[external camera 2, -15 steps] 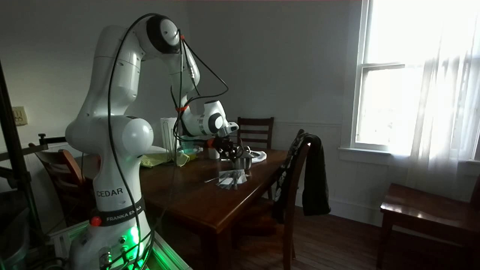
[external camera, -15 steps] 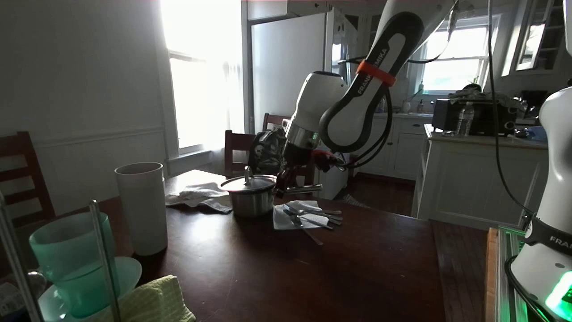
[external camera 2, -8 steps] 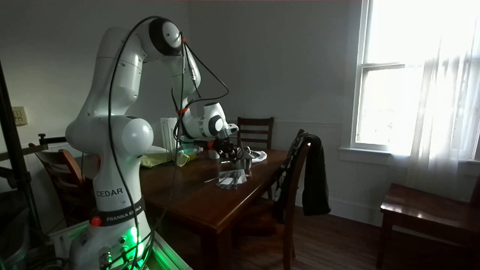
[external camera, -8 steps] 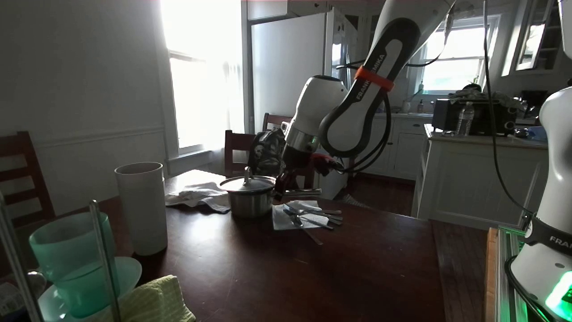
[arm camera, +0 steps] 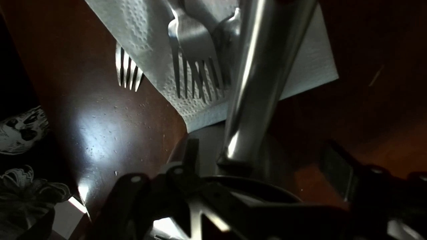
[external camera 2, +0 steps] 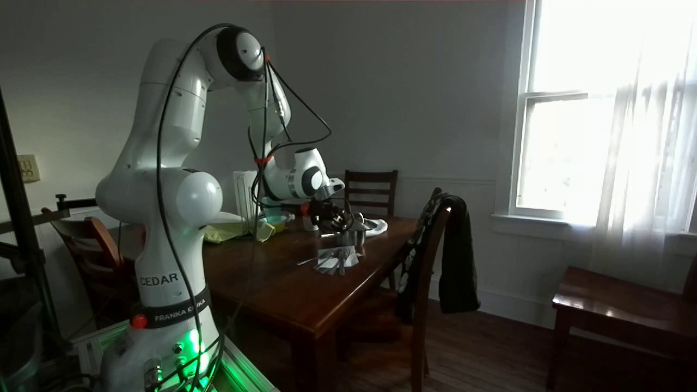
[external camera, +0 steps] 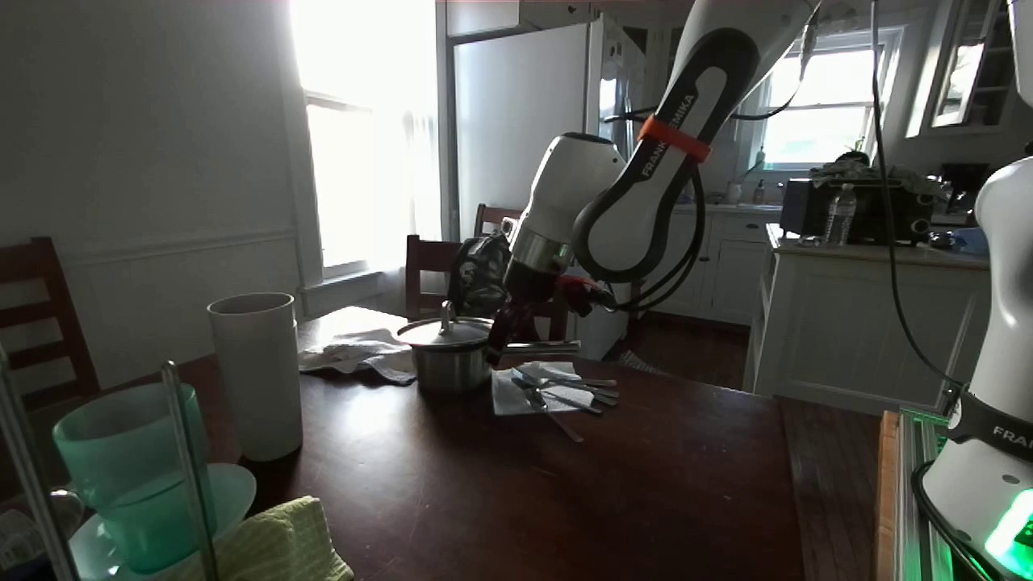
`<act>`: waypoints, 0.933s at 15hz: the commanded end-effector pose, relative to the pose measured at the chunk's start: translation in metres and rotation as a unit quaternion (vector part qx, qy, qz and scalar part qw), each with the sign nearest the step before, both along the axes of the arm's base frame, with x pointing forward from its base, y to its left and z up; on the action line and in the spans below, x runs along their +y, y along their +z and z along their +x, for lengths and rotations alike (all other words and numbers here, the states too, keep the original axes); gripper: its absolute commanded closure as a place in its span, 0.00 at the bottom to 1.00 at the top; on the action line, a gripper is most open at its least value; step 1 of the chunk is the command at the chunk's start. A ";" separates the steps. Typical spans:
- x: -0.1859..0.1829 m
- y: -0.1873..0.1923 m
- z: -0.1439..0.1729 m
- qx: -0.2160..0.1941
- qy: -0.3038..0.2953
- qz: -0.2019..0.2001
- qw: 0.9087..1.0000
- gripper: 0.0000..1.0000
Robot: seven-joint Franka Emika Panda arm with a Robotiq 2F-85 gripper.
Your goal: Move the silver pot to the right
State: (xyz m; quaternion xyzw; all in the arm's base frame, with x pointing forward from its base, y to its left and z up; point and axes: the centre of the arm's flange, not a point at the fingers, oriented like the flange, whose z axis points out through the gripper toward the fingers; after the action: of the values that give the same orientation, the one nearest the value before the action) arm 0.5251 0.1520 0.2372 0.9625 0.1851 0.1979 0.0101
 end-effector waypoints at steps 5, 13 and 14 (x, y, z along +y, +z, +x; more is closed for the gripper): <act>-0.002 0.042 -0.016 0.049 0.041 -0.042 0.997 0.00; 0.003 0.141 -0.033 0.067 0.015 -0.036 0.997 0.00; 0.007 0.155 -0.038 0.066 0.011 -0.033 0.997 0.00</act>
State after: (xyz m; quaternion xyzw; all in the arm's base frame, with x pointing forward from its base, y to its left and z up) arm 0.5038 0.1538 0.3469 0.9680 0.2134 0.1278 0.0346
